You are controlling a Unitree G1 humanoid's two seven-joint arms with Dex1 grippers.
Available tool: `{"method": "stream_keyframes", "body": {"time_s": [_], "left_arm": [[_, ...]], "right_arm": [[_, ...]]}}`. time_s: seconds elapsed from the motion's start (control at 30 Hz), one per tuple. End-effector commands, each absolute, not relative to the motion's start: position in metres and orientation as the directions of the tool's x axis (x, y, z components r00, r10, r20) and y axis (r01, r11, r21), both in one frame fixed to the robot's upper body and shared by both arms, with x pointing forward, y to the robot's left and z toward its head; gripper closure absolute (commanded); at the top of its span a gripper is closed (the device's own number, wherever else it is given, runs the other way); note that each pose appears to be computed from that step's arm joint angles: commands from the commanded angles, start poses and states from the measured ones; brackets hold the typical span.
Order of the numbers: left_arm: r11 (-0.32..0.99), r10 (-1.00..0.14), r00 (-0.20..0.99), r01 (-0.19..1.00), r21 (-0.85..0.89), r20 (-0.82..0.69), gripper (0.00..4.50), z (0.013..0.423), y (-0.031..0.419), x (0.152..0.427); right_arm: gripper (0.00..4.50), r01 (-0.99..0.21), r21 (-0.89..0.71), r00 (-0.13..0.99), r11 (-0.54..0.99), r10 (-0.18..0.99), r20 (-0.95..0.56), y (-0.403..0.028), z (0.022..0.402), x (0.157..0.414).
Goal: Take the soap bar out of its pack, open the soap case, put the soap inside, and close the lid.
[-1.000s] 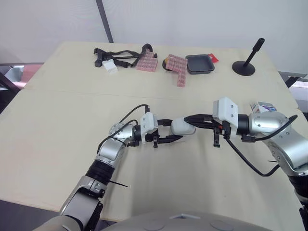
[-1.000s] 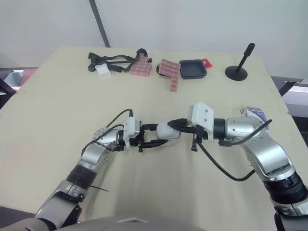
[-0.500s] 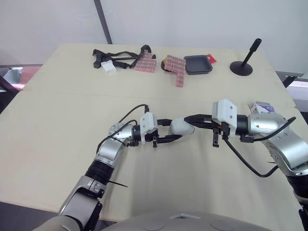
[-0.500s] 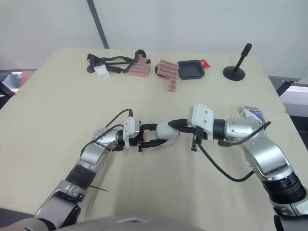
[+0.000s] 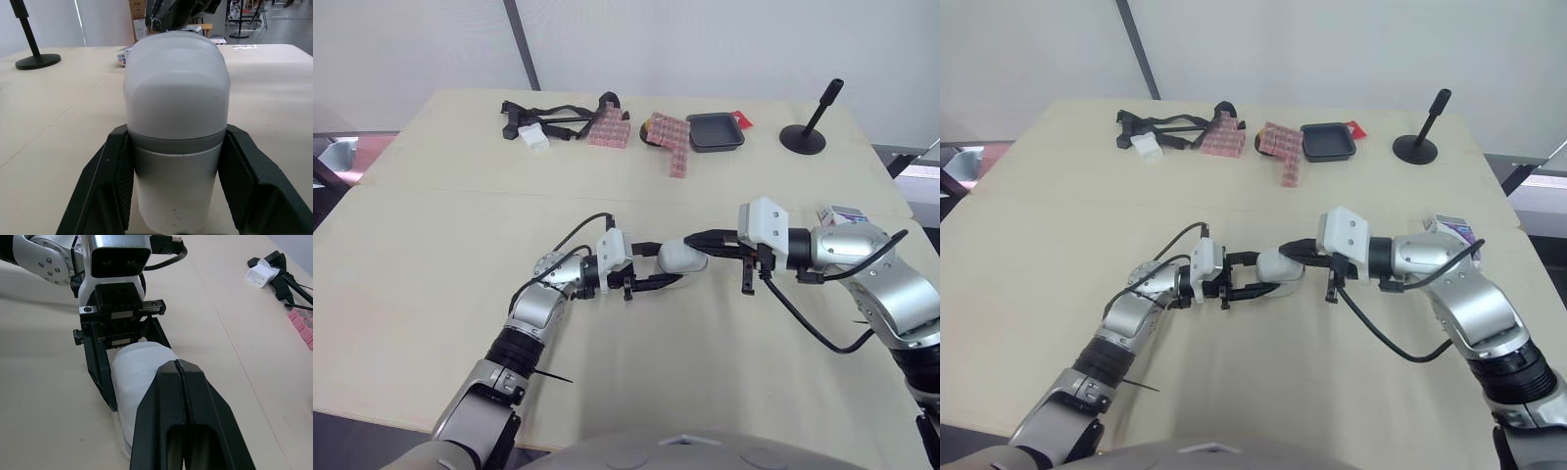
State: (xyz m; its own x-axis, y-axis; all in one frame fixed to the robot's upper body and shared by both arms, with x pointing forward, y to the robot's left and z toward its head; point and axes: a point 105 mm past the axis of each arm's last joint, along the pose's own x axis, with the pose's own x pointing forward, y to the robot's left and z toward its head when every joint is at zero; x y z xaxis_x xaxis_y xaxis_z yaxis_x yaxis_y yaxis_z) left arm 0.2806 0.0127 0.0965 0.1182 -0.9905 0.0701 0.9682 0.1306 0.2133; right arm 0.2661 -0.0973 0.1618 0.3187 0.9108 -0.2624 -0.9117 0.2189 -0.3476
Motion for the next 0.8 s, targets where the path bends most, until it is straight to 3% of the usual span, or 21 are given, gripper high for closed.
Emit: {"method": "stream_keyframes", "body": {"time_s": [0.03,0.23,0.37,0.5,0.6,0.8], "left_arm": [[0.143,-0.986,0.115,0.953,0.268,0.117,2.59,0.114,0.014,0.281],[0.146,-0.986,0.125,0.967,0.211,0.109,2.59,0.114,0.017,0.283],[0.131,-0.989,0.119,0.980,0.148,0.082,2.59,0.113,0.019,0.283],[0.140,-0.987,0.142,0.990,-0.036,0.080,2.59,0.116,0.022,0.288],[0.120,-0.989,0.130,0.984,-0.135,0.068,2.59,0.118,0.023,0.286],[0.093,-0.996,0.090,0.910,-0.405,-0.026,2.59,0.112,0.031,0.277]], "right_arm": [[4.48,-0.931,-0.262,0.338,0.254,0.872,-0.355,-0.107,0.133,0.271],[4.48,-0.875,-0.299,0.443,0.380,0.878,-0.180,-0.124,0.166,0.283],[4.48,-0.860,-0.286,0.474,0.421,0.869,-0.146,-0.138,0.165,0.279],[4.48,-0.850,-0.275,0.499,0.450,0.855,-0.143,-0.146,0.153,0.274],[3.71,-0.847,-0.280,0.502,0.452,0.853,-0.140,-0.150,0.147,0.270],[1.71,-0.867,-0.263,0.463,0.423,0.879,-0.114,-0.154,0.134,0.252]]}}
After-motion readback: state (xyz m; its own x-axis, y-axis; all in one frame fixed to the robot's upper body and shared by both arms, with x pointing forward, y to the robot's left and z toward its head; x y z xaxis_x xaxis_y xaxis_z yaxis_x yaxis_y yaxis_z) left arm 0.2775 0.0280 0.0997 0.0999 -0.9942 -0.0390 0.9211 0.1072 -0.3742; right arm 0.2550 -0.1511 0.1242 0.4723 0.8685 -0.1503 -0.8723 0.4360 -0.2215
